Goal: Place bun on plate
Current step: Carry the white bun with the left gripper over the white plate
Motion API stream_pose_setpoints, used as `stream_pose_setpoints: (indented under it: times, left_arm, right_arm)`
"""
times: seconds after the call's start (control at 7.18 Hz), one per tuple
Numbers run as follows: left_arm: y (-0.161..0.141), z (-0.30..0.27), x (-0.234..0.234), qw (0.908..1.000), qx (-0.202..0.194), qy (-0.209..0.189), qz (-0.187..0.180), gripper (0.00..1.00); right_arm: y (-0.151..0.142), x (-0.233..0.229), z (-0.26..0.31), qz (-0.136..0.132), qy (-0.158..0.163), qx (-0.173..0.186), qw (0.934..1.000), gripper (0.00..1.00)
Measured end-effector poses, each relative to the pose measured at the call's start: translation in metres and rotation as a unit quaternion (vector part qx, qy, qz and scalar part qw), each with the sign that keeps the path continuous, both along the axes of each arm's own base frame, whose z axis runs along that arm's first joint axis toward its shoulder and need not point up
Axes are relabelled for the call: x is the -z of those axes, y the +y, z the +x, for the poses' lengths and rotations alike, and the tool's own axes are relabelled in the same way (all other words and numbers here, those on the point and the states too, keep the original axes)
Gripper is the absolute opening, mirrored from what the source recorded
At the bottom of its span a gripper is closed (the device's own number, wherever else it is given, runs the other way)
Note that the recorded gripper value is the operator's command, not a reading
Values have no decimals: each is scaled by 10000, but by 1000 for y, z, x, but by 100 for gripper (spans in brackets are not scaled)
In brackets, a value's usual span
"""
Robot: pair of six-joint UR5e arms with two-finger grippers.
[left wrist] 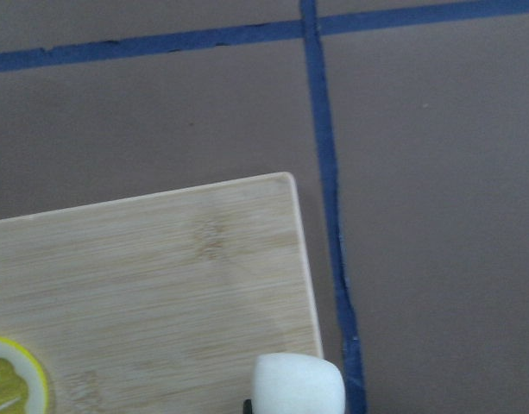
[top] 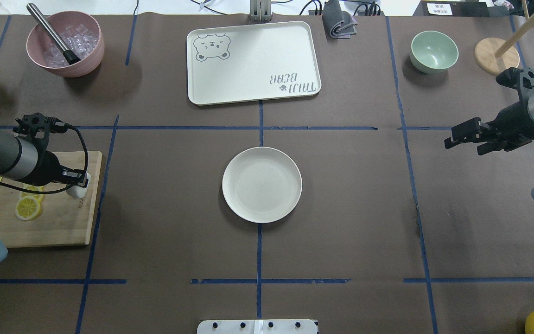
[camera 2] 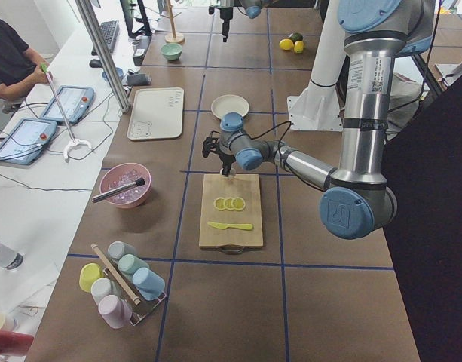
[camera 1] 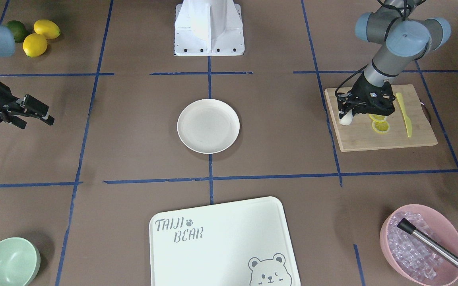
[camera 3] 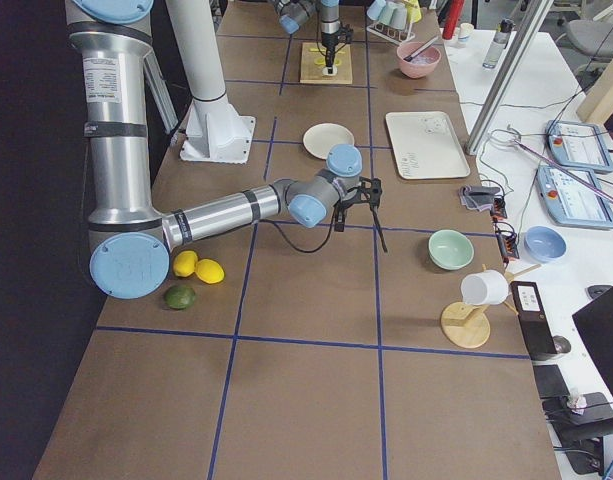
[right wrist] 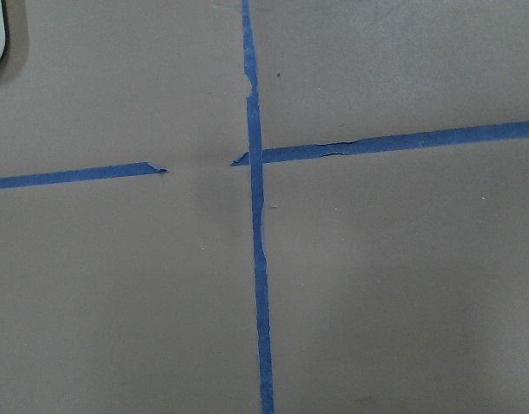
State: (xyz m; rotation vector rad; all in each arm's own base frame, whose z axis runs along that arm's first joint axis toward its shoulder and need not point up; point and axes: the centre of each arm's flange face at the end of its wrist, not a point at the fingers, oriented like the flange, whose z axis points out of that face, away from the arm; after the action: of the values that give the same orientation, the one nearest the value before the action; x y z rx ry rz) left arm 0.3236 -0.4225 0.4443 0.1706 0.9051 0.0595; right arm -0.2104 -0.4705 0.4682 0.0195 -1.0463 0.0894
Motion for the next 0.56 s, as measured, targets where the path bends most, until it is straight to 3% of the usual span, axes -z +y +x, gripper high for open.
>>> stream_pose_setpoints:
  times: [0.28,0.56]
  left_arm:
    - [-5,42,88,9963,348,724,-294,31]
    - [2,125,175,9874,685,1251,-691,31]
  right_arm:
    - [0,0,2,5,-5,-11,10000,100]
    - [0,-1,3,-8,2,-18,10000,100]
